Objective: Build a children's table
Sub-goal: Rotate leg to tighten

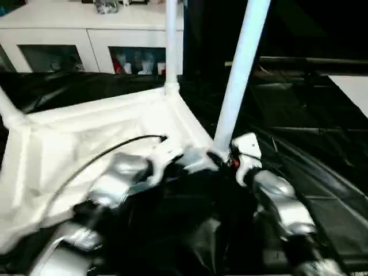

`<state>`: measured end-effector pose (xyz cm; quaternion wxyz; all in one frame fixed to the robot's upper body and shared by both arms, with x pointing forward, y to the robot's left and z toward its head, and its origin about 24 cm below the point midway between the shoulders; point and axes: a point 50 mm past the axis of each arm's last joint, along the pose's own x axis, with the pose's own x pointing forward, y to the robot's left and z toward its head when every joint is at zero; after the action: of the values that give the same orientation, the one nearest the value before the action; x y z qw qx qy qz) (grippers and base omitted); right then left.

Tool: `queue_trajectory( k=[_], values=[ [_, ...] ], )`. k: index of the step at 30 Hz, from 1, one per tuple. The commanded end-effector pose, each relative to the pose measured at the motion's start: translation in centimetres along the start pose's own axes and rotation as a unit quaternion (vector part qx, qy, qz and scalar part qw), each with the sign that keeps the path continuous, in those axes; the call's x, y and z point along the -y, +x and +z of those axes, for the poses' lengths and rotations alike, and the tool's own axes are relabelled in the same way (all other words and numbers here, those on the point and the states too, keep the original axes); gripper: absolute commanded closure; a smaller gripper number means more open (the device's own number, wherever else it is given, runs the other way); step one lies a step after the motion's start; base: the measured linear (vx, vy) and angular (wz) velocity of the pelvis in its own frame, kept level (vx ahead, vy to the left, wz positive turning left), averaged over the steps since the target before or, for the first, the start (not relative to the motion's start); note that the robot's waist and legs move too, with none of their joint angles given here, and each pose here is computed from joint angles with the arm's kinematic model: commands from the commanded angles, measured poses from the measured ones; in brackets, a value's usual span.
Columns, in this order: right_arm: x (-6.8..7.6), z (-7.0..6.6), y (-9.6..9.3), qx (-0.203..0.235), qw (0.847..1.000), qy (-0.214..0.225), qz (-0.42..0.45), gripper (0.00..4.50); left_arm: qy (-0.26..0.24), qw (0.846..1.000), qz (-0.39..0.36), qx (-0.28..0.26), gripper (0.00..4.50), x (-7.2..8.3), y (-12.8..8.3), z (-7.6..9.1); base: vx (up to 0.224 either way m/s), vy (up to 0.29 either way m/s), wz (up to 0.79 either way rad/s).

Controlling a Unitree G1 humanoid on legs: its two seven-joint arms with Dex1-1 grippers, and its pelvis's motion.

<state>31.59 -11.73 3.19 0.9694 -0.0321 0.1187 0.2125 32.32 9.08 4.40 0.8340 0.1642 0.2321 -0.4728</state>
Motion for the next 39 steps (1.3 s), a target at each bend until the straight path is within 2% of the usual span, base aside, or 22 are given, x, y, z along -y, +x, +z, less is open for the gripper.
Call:
queue_trajectory(
  k=[1,3,5,7,8,9,11,12,15,17,22,25,30,38,39],
  values=[
    [-3.3,-0.8,0.9,-0.023,0.999,0.005,0.049,1.88,-0.029,0.999,0.043,0.01,4.5,0.3,1.2,0.2,0.0,0.0,0.0],
    [-4.3,-0.5,1.5,-0.024,0.999,-0.007,0.049,1.88,-0.036,0.998,0.056,0.011,4.5,0.5,2.0,0.6,0.0,0.0,0.0],
    [-4.8,-0.1,1.8,-0.014,0.998,0.01,0.064,1.88,-0.033,0.998,0.052,0.01,4.5,0.7,2.2,0.7,0.0,0.0,0.0],
    [-5.1,0.2,1.8,-0.005,0.997,0.009,0.077,1.88,-0.03,0.998,0.049,0.01,4.5,0.8,2.3,0.8,0.0,0.0,0.0],
    [-5.0,0.6,1.6,0.01,0.996,0.014,0.088,1.32,-0.02,0.999,0.043,0.008,4.5,0.8,2.1,0.7,0.0,0.0,0.0],
    [-4.6,0.9,1.4,0.021,0.996,0.022,0.089,1.18,-0.009,0.999,0.035,0.01,4.5,0.8,1.9,0.7,0.0,0.0,0.0],
    [-3.9,1.2,1.0,0.037,0.994,0.032,0.096,1.18,0.002,1.0,0.024,0.009,4.5,0.7,1.4,0.5,0.0,0.0,0.0],
    [-3.7,1.4,0.8,0.041,0.994,0.032,0.101,0.99,0.004,1.0,0.021,0.008,4.5,0.6,1.2,0.4,0.0,0.0,0.0],
    [-2.1,1.8,-0.8,0.047,0.99,0.001,0.131,0.73,0.035,0.999,-0.015,-0.005,4.5,0.4,-0.4,-0.4,0.0,0.0,0.0],
    [-1.1,1.6,-2.2,0.038,0.983,-0.036,0.174,0.73,0.04,0.999,-0.034,-0.006,4.5,0.3,-1.6,-0.8,0.0,0.0,0.0],
    [0.0,1.2,-3.6,0.023,0.974,-0.071,0.215,0.73,0.061,0.995,-0.077,-0.006,4.5,0.5,-3.1,-1.3,0.0,0.0,0.0],
    [0.6,1.0,-4.5,0.008,0.963,-0.094,0.251,0.73,0.075,0.987,-0.142,-0.003,4.5,1.2,-4.6,-1.8,0.0,0.0,0.0],
    [0.7,0.9,-5.0,-0.006,0.954,-0.112,0.278,0.73,0.078,0.98,-0.184,0.004,4.5,1.9,-5.6,-1.9,0.0,0.0,0.0],
    [0.5,0.6,-5.4,-0.019,0.941,-0.126,0.313,0.73,0.08,0.981,-0.178,-0.001,4.5,1.6,-6.1,-2.1,0.0,0.0,0.0],
    [0.6,0.5,-5.4,-0.019,0.94,-0.125,0.316,0.88,0.08,0.981,-0.177,0.0,4.5,1.6,-6.1,-2.1,0.0,0.0,0.0]
  ],
)
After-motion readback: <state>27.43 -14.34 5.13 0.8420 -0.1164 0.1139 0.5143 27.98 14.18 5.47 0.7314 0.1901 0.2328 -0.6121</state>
